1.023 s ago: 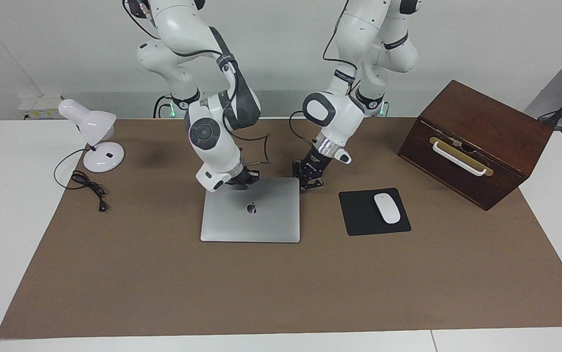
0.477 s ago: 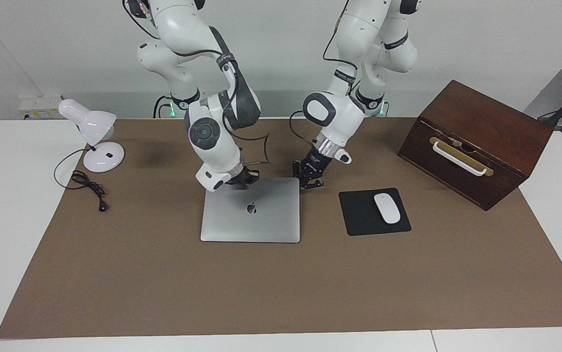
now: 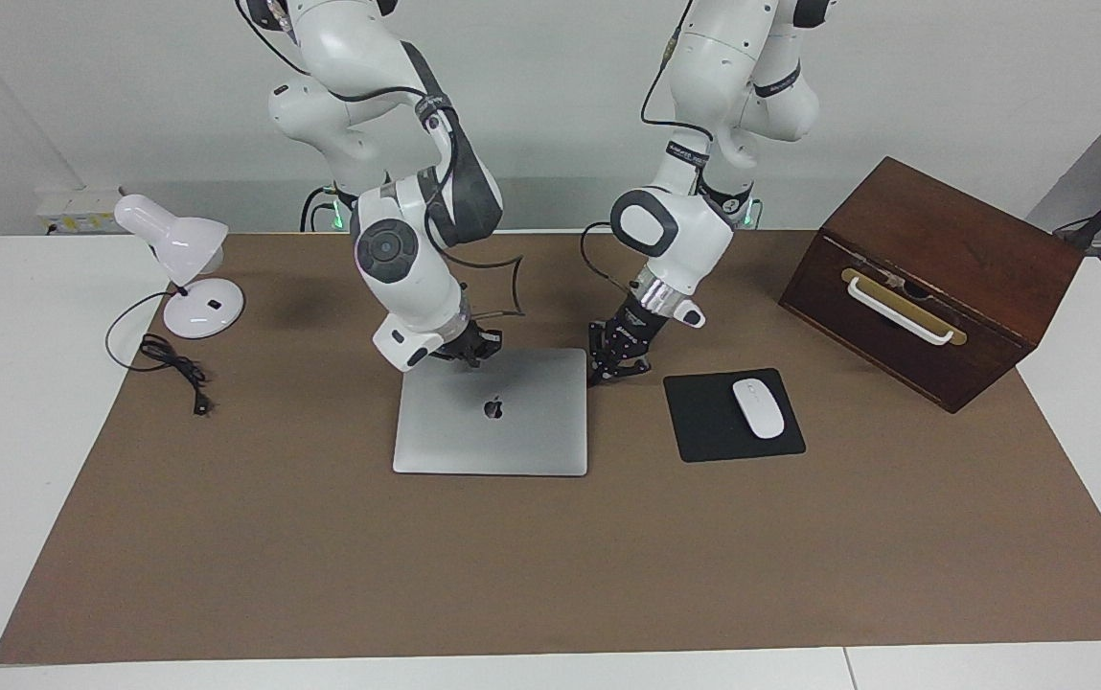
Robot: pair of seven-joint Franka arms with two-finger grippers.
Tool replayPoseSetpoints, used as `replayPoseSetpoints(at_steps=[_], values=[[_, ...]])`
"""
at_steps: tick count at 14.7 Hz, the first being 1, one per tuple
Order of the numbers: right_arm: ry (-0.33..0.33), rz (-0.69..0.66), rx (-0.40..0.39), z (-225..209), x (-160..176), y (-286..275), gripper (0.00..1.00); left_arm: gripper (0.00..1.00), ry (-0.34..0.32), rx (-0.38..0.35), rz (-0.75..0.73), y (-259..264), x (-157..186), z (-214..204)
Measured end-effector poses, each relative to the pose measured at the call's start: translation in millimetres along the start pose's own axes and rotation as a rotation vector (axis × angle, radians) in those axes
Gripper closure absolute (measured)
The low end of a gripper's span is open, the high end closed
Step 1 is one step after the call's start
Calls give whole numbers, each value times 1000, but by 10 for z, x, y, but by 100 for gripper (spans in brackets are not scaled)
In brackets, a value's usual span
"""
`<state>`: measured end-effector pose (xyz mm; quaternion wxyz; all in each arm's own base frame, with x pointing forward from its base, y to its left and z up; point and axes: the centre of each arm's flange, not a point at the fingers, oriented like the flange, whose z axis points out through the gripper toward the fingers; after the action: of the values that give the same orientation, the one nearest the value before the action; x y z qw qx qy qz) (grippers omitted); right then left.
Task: Close laptop with both arms
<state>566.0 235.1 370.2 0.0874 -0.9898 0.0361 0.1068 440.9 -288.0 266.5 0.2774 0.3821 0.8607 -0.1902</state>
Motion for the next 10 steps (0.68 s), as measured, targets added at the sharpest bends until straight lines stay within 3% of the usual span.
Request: replayPoseSetpoints(at_steps=[6, 10], values=[[25, 10, 5, -171, 31, 119, 99, 99, -35, 6, -9, 210, -45, -128], [81, -11, -13, -493, 105, 390, 99, 99, -57, -1, 5, 356, -81, -219]])
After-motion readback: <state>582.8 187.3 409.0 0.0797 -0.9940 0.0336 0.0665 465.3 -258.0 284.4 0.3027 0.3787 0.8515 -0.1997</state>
